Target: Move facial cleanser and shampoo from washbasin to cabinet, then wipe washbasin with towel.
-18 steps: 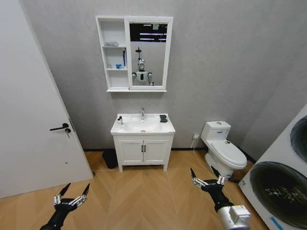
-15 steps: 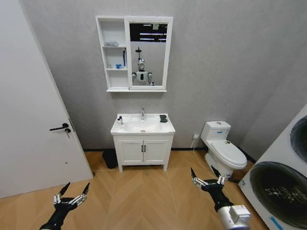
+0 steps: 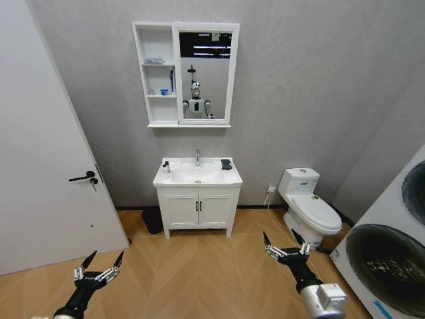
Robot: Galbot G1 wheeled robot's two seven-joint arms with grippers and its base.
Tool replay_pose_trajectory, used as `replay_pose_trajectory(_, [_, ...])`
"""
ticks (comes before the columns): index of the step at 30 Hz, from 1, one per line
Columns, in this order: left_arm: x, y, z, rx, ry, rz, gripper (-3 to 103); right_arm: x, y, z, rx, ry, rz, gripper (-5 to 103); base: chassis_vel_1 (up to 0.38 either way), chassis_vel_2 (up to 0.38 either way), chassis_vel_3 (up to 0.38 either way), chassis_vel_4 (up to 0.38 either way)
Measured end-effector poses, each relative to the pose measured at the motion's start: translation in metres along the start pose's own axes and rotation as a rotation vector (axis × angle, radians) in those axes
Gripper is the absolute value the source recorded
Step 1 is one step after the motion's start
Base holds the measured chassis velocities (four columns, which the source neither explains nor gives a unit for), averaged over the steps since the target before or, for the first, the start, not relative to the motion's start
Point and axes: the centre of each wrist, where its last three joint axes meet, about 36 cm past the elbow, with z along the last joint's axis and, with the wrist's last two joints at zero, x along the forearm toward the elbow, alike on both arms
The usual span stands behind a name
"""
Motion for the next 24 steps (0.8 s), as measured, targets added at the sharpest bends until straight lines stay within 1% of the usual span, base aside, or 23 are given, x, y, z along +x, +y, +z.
replay_pose_trajectory(6, [-0.0011,0.0,-0.0026,0.008,-0.003,-0.012,100,-0.0013,-0.0036,-0.0015,0.009,0.004,0.008,100,0.0,0.0,0.0,0.0])
replay_pose_trajectory(15, [-0.0027,0.0012,-0.0044,0.002,-0.008,-0.012,100,-0.0003,-0.0025,-0.0031,0.005,0.0,0.011,100,-0.002,0.005,0.006,-0.005])
replay_pose_trajectory(19, [-0.0032,0.0008,-0.005,0.001,-0.012,-0.011,100,0.0011,-0.0022,-0.003,0.005,0.001,0.009,100,-0.087,0.12,0.102,-0.102])
replay_pose_trajectory(24, [-0.0036,0.0005,-0.0061,-0.001,-0.02,-0.014,100,0.0024,-0.0024,-0.0023,0.006,-0.003,0.008,100,-0.206,0.171,0.186,-0.197])
